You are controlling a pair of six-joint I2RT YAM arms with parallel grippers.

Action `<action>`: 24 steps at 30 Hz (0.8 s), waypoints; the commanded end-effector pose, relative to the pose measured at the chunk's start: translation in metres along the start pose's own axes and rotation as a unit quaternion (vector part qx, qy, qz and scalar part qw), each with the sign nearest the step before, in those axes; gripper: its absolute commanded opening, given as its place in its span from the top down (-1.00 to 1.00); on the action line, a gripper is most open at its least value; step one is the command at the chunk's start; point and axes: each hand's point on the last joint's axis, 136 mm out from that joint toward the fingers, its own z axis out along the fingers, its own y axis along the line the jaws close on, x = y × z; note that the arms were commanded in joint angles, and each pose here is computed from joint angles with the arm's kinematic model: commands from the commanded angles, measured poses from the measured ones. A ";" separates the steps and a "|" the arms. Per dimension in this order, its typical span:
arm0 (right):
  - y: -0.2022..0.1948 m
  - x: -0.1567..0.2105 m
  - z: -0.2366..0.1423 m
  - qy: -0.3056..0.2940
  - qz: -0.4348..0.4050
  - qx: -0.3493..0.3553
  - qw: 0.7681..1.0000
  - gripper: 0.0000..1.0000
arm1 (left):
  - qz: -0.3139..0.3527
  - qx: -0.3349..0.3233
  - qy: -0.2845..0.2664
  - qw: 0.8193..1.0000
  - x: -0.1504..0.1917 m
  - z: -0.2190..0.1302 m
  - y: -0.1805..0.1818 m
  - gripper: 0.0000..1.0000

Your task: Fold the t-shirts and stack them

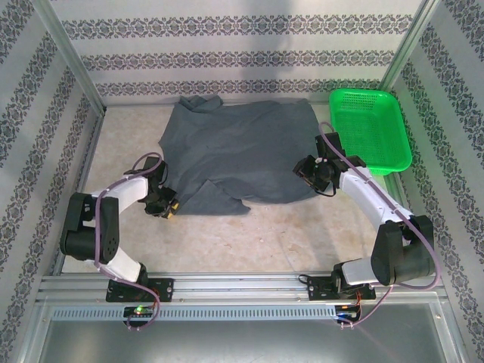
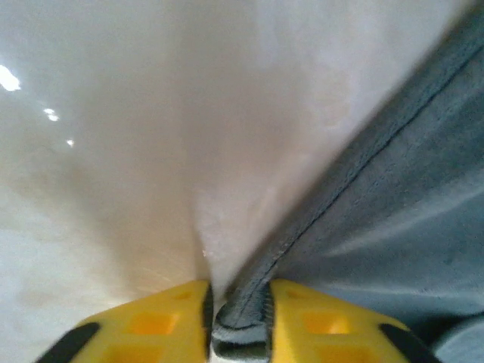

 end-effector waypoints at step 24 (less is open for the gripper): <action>-0.080 0.046 0.017 0.032 0.082 0.142 0.986 0.03 | 0.031 0.022 -0.116 0.993 -0.082 -0.054 0.041 1.00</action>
